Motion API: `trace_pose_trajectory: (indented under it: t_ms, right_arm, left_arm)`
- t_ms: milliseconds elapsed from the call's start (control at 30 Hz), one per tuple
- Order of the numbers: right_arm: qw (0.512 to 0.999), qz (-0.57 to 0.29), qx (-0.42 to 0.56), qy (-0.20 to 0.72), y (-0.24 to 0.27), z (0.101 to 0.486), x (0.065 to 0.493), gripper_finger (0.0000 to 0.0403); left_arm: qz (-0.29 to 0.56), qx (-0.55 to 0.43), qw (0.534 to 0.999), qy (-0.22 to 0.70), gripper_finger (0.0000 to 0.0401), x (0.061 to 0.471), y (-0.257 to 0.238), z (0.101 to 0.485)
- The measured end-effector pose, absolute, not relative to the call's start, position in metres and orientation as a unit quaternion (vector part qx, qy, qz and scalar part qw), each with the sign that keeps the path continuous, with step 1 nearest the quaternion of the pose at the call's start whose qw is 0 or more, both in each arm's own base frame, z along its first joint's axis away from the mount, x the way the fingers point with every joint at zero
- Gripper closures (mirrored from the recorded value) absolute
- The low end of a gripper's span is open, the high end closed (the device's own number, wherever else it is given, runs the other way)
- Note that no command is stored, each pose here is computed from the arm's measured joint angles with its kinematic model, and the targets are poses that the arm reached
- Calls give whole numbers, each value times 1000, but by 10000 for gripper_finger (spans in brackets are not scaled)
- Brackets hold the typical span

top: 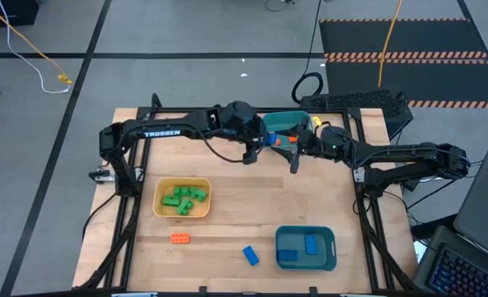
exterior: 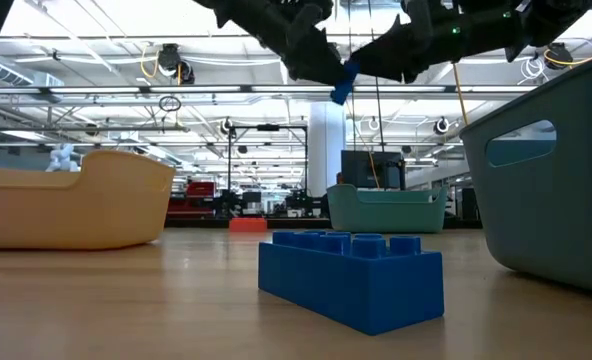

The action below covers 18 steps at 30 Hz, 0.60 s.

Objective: Sort & place blocks by color
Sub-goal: Put the blue game piece into the blue bin

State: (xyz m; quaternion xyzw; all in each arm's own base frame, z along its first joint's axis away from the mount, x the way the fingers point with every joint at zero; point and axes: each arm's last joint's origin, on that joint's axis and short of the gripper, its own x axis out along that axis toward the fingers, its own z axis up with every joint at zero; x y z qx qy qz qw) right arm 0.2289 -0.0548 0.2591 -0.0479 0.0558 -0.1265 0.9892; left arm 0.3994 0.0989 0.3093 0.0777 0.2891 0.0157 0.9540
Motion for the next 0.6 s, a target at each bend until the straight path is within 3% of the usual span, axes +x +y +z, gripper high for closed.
trace_pose_trajectory:
  t_ms: [600]
  right_arm:
    - [987,-149,-56,29,-56,263,231,145]
  left_arm:
    - [-5,89,958,271,270,404,87,309]
